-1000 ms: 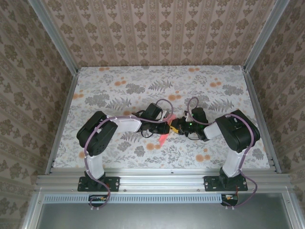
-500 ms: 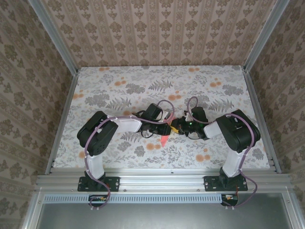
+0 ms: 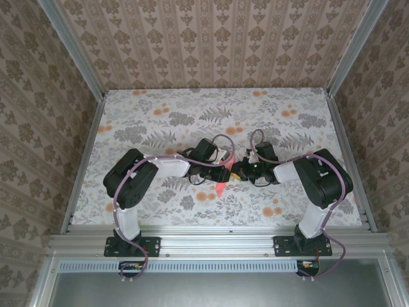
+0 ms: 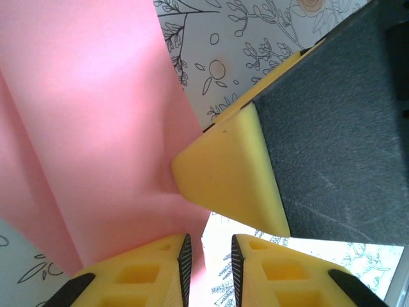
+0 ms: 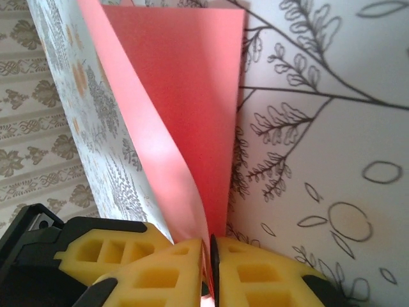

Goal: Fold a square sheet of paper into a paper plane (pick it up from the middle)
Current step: Fold the wing for the fifth time at the center of the table.

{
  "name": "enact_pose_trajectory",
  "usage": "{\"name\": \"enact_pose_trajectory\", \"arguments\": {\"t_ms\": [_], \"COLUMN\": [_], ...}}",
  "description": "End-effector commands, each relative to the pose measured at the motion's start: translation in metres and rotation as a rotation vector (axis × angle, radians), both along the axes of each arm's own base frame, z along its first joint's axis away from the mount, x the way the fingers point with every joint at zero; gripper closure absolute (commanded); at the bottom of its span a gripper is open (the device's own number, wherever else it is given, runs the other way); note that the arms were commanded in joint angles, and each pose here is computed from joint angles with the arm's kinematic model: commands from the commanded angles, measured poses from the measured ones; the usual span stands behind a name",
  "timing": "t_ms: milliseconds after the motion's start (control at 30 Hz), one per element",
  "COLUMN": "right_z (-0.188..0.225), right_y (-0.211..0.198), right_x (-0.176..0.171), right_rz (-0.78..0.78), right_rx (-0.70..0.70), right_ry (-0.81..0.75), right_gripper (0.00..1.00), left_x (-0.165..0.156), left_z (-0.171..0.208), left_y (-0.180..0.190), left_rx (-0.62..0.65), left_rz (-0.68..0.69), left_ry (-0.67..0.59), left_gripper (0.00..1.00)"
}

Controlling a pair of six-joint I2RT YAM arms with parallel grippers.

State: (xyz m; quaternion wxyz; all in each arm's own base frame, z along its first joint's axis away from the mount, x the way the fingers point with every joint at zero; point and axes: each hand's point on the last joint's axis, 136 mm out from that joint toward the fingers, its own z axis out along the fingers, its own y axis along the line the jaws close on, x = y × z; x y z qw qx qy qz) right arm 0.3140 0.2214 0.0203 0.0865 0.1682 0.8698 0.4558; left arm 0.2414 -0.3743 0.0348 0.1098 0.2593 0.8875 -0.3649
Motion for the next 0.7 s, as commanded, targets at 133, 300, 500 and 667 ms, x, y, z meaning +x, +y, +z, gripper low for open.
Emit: {"name": "enact_pose_trajectory", "arguments": {"t_ms": [133,300,500,667], "right_z": [-0.013,-0.010,-0.012,-0.012], "right_y": [-0.009,-0.009,-0.010,-0.010], "right_x": [-0.010,-0.010,-0.012,-0.012], "right_rz": [-0.009,-0.010,-0.011,-0.013], "right_rx": [-0.062,-0.063,-0.063,-0.064], "right_ry": [0.054,0.047,0.051,0.051], "right_gripper": [0.96,1.00,1.00,1.00], "left_x": [0.004,0.007,-0.005,-0.023], "left_z": [0.020,0.040,0.031,0.013], "left_y": [-0.009,0.000,0.044,0.059], "left_rx": [-0.052,-0.021,0.260,0.358], "left_rz": [-0.035,-0.005,0.095,0.146], "left_ry": [-0.026,-0.074,-0.154,-0.151], "left_gripper": [0.72,0.67,0.59,0.56]}}
